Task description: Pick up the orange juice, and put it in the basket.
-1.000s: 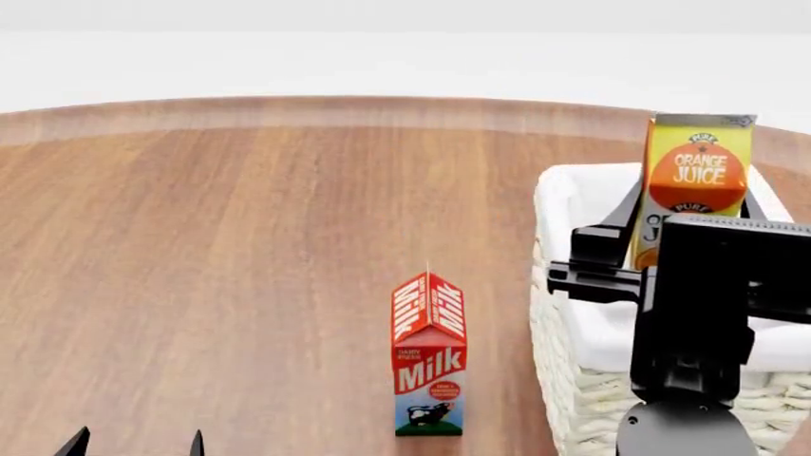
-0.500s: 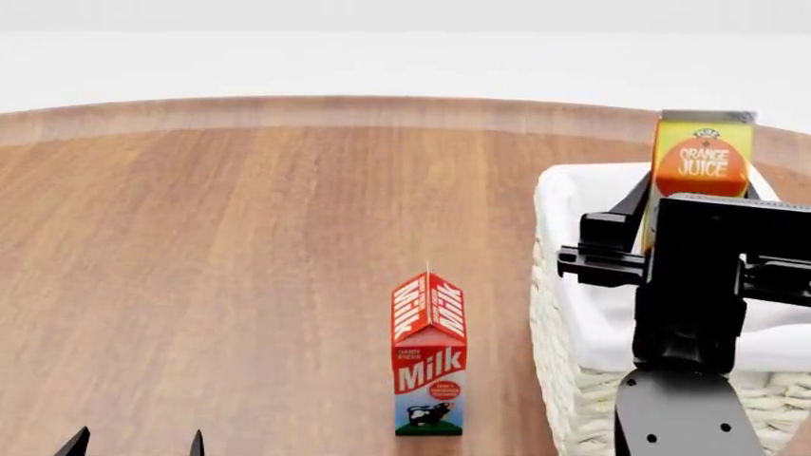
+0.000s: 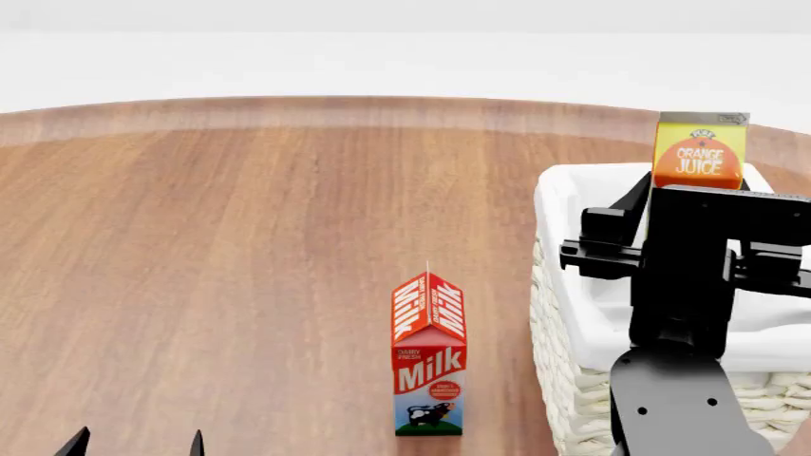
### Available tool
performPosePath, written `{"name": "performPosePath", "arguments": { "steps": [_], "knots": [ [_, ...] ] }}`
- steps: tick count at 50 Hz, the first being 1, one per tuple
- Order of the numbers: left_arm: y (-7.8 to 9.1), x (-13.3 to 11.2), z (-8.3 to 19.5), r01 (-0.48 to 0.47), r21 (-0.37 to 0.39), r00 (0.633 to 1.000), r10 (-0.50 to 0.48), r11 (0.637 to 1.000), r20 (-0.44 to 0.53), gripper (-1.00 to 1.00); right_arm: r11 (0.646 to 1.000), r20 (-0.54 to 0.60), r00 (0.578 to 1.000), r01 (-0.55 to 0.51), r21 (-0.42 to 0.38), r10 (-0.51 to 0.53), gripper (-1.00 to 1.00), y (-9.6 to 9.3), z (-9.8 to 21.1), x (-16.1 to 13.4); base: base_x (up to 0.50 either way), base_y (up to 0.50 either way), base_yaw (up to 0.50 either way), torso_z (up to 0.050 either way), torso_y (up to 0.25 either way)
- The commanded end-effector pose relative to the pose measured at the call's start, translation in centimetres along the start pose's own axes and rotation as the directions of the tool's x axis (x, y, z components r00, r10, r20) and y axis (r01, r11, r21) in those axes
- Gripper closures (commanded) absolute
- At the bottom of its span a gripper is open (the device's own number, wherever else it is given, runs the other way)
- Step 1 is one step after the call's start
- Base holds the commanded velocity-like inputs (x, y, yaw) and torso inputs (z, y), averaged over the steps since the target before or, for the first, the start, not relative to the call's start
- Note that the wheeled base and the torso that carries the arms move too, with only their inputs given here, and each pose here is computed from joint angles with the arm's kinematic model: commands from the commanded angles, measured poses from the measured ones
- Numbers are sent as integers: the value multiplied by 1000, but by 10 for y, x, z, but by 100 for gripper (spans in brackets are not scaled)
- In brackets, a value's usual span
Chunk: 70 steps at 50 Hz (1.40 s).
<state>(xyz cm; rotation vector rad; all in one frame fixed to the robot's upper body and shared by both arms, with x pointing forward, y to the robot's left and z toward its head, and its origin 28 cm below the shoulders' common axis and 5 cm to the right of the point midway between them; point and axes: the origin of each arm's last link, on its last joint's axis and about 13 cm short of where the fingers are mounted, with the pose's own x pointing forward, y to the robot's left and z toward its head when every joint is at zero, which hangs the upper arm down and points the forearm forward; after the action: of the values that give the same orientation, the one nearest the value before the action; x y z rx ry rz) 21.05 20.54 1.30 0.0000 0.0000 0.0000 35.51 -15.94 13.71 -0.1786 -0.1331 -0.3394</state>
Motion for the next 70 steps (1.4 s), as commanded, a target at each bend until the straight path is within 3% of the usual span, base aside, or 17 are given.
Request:
{"name": "performPosePath", "arguments": {
  "steps": [1,59,60,70],
  "knots": [
    [0,0,0,0,0,1000,0,1000,0,-100,999,27,1000,5,-45,-4,100,1,2,9,0,0,0,0,0],
    [0,0,0,0,0,1000,0,1000,0,-100,998,1,1000,10,-61,-10,100,4,-10,17,0,0,0,0,1],
    [0,0,0,0,0,1000,0,1000,0,-100,998,3,1000,18,-61,-18,-100,4,-10,17,0,0,0,10,0],
    [0,0,0,0,0,1000,0,1000,0,-100,998,7,1000,10,-68,-10,-100,5,-7,13,0,0,0,0,0]
  ]
}}
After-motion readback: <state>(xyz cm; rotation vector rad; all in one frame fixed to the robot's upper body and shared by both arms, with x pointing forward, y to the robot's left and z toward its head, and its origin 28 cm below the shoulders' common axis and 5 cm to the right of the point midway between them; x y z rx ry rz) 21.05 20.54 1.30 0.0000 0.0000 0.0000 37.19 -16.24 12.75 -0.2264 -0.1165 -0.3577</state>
